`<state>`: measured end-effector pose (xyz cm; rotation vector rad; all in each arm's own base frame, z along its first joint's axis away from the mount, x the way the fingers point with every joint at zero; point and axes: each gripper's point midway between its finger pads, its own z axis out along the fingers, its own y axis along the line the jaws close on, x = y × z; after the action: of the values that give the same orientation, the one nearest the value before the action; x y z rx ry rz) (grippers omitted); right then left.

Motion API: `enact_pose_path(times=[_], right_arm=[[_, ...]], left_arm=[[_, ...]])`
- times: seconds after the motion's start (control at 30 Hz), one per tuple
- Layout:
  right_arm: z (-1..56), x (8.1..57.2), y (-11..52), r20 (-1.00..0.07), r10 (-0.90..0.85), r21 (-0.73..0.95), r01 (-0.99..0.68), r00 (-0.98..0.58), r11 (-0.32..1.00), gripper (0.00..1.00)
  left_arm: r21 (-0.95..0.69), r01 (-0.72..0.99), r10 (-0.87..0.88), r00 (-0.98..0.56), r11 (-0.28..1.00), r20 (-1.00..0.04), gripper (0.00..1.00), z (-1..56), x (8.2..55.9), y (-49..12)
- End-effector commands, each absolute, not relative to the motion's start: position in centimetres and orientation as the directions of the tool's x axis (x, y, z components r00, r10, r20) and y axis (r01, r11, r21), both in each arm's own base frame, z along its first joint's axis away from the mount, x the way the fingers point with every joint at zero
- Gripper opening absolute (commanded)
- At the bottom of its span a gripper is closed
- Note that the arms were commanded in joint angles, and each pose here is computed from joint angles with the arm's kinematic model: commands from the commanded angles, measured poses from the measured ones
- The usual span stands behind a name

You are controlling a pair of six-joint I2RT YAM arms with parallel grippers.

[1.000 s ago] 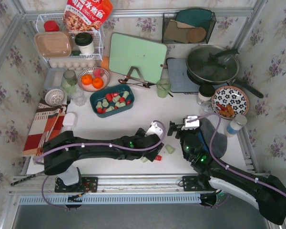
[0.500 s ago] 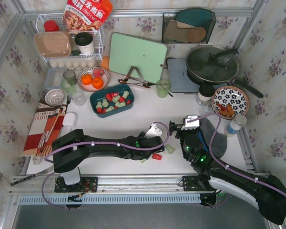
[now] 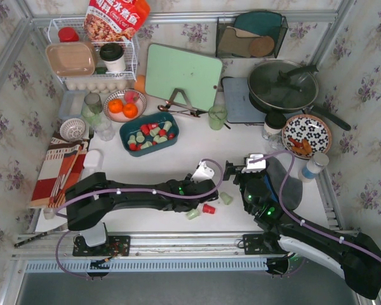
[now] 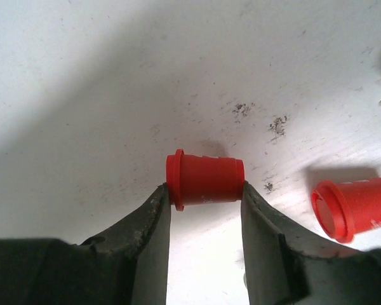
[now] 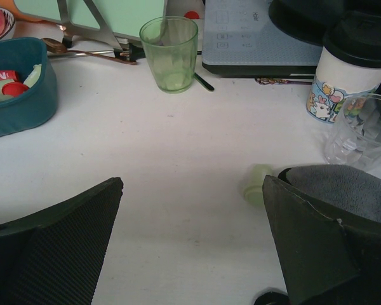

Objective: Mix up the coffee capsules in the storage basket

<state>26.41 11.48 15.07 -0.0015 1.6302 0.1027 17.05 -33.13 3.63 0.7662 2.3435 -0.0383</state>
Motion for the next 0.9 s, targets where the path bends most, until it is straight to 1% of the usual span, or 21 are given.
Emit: enact_pose_path(times=[0.0, 0.23, 0.4, 0.63, 0.8, 0.87], right_arm=[[15.9, 26.6, 11.5, -0.995, 0.093, 0.095, -0.058, -0.039, 0.994, 1.0], [15.9, 26.6, 11.5, -0.995, 0.094, 0.096, -0.058, -0.041, 0.994, 1.0], [15.9, 26.5, 11.6, -0.994, 0.098, 0.1, -0.064, -0.042, 0.993, 1.0], [15.8, 26.5, 12.0, -0.994, 0.098, 0.101, -0.08, -0.045, 0.992, 1.0], [15.7, 26.6, 12.4, -0.994, 0.091, 0.096, -0.097, -0.052, 0.991, 1.0], [15.7, 26.6, 12.5, -0.995, 0.087, 0.092, -0.102, -0.057, 0.99, 1.0]], left_arm=[[0.169, 0.507, 0.481, -0.585, 0.845, -0.653, 0.22, 5.8, 18.2, -32.8], [0.156, 0.495, 0.445, -0.543, 0.855, -0.712, 0.2, 9.0, 20.0, -31.7], [0.145, 0.453, 0.394, -0.524, 0.88, -0.755, 0.19, 11.9, 23.1, -29.7], [0.079, 0.327, 0.249, -0.519, 0.942, -0.818, 0.21, 16.4, 29.8, -24.2], [-0.022, 0.218, 0.107, -0.561, 0.976, -0.821, 0.23, 16.6, 34.6, -19.7], [-0.035, 0.176, 0.074, -0.578, 0.984, -0.813, 0.24, 16.0, 36.5, -18.1]])
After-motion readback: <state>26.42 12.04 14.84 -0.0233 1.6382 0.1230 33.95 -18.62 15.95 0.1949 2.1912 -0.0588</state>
